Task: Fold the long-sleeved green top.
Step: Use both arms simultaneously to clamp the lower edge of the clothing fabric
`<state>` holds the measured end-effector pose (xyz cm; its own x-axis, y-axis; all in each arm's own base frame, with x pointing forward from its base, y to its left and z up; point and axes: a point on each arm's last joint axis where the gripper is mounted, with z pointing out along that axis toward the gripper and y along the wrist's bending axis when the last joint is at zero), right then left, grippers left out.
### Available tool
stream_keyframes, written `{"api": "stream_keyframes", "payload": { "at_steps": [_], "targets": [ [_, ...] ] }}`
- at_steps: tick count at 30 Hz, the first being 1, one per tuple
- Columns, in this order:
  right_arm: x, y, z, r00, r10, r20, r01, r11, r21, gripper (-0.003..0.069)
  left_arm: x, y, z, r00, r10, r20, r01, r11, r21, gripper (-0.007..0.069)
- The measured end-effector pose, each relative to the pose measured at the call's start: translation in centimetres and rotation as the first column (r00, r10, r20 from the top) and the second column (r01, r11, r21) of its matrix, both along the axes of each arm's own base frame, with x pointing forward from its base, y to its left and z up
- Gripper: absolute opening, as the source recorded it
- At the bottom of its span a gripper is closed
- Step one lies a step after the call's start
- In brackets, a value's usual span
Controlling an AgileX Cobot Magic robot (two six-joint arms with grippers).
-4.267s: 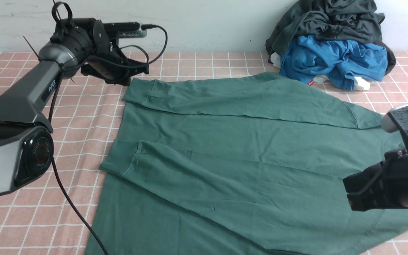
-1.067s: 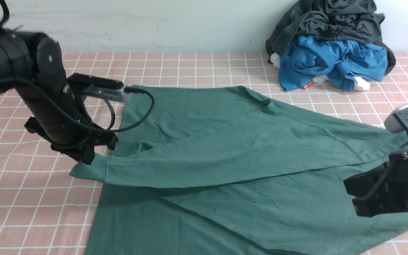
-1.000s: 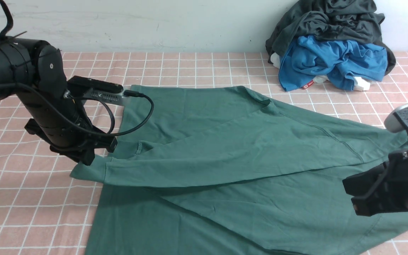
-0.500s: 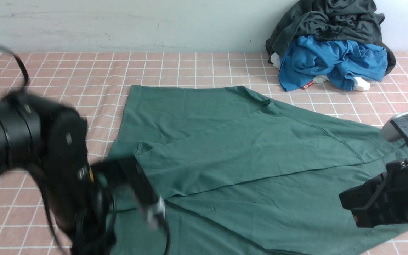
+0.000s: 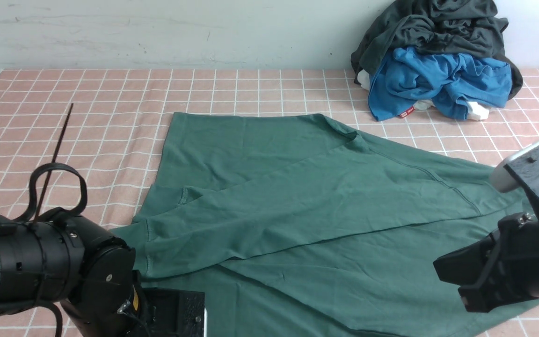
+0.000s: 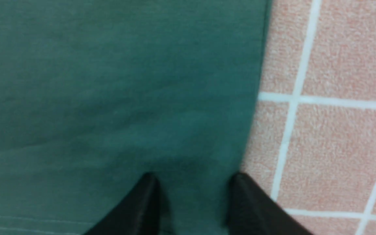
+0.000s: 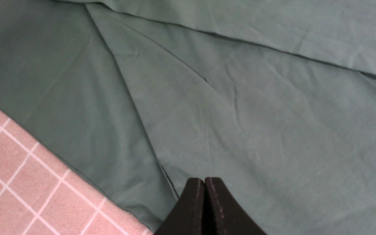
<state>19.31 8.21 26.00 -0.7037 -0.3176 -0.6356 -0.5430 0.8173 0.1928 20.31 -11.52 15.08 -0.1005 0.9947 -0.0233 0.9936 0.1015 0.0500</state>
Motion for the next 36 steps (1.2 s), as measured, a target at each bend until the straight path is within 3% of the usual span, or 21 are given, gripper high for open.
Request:
{"api": "stream_keyframes", "payload": {
  "at_steps": [3,8,14,21,25,27,28,31,33,34,36],
  "targets": [
    [0.0,0.1,0.0,1.0,0.013,0.008,-0.013,1.0,0.0,-0.001,0.1,-0.1,-0.2,1.0,0.008,-0.013,-0.008,1.0,0.007,0.0137],
    [0.0,0.1,0.1,0.999,0.028,0.018,-0.028,1.0,-0.004,-0.001,0.1,-0.3,0.2,0.996,0.095,-0.004,-0.095,0.996,-0.002,0.0016],
    [0.0,0.1,0.1,0.997,0.062,0.039,-0.061,0.998,-0.023,-0.001,-0.4,0.2,3.3,0.985,0.162,0.053,-0.161,0.987,-0.025,0.0006],
    [-0.8,-0.1,0.7,0.941,0.293,0.169,-0.261,0.947,-0.186,-0.001,-1.7,1.5,6.2,0.942,0.321,0.1,-0.32,0.947,-0.028,0.0006],
    [-0.9,-0.4,0.2,0.915,0.378,0.143,-0.33,0.903,-0.276,0.001,-1.9,1.9,6.4,0.91,0.404,0.096,-0.403,0.915,-0.029,0.0006],
    [-0.8,-0.8,-0.5,0.898,0.43,0.088,-0.375,0.856,-0.356,0.005,-2.0,2.2,6.1,0.898,0.431,0.089,-0.43,0.902,-0.029,0.0006],
    [-0.5,-1.3,-1.4,0.885,0.465,0.02,-0.413,0.805,-0.426,0.0102,-2.1,2.4,5.9,0.887,0.454,0.081,-0.453,0.891,-0.035,0.0006],
    [0.3,-2.2,-3.0,0.867,0.489,-0.091,-0.458,0.712,-0.533,0.0218,-2.1,2.5,5.5,0.878,0.474,0.068,-0.471,0.881,-0.048,0.0006],
    [1.1,-3.0,-4.3,0.843,0.507,-0.182,-0.501,0.616,-0.607,0.0323,-2.2,2.4,5.5,0.874,0.483,0.057,-0.48,0.875,-0.056,0.0006],
    [1.2,-3.0,-4.5,0.839,0.508,-0.193,-0.508,0.607,-0.61,0.034,-2.2,2.4,5.5,0.873,0.484,0.056,-0.481,0.875,-0.056,0.0006],
    [2.0,-3.5,-5.6,0.808,0.53,-0.259,-0.551,0.522,-0.651,0.0419,-2.2,2.3,5.5,0.871,0.488,0.05,-0.485,0.872,-0.063,0.0006]
  ]
}}
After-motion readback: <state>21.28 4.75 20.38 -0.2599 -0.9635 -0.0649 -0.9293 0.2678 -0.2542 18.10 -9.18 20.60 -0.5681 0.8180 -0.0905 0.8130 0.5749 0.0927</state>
